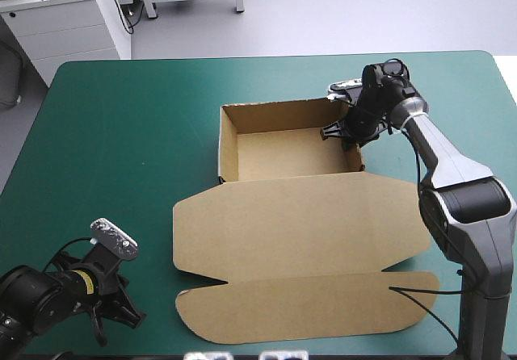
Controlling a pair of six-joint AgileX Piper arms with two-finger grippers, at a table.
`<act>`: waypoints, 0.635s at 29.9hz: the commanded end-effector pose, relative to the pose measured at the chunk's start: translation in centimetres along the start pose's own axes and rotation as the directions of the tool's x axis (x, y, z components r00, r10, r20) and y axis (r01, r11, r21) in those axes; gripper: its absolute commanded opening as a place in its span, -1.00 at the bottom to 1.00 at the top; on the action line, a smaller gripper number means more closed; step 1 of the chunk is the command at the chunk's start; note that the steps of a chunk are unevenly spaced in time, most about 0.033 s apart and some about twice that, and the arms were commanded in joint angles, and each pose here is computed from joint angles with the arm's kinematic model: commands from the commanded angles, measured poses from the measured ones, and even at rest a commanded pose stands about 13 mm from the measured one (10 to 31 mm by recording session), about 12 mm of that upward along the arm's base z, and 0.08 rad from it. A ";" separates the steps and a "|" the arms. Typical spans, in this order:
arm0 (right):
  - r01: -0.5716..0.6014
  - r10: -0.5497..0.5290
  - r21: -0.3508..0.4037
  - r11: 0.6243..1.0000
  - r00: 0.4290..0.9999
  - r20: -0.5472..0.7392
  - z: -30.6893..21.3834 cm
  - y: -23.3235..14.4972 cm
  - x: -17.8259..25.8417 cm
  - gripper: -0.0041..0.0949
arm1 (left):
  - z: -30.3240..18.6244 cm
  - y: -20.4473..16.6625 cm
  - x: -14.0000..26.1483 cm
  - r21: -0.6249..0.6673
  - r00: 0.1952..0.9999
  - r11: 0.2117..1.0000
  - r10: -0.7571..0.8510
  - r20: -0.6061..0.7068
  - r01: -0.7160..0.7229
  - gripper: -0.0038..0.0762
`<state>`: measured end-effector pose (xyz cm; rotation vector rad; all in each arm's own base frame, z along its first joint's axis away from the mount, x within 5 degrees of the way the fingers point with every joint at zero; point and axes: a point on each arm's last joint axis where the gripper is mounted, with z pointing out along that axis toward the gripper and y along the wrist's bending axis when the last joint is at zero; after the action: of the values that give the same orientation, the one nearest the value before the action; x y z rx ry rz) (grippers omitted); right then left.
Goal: Fold the box
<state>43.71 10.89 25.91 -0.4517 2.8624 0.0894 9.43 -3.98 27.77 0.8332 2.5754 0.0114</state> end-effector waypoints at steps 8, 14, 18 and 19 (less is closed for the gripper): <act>-0.125 0.090 0.266 0.956 0.986 0.141 -6.5 -9.9 0.6 -0.96 | -0.6 0.1 -0.7 -0.006 0.998 1.000 0.004 0.061 -0.003 -0.92; -0.303 0.267 0.307 0.902 0.951 0.155 -7.5 -17.9 3.8 -0.96 | -0.6 0.1 -0.7 -0.006 0.998 1.000 0.004 0.061 -0.003 -0.92; -0.418 0.381 0.281 0.864 0.908 0.176 -8.1 -22.0 6.2 -0.96 | -0.6 0.1 -0.7 -0.006 0.998 1.000 0.004 0.061 -0.003 -0.92; -0.448 0.412 0.259 0.856 0.892 0.185 -8.3 -22.8 6.8 -0.96 | -0.6 0.1 -0.7 -0.006 0.998 1.000 0.004 0.061 -0.003 -0.92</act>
<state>44.31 -11.04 28.28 0.1682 2.8211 -0.2012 9.44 -3.99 27.78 0.8331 2.5747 0.0112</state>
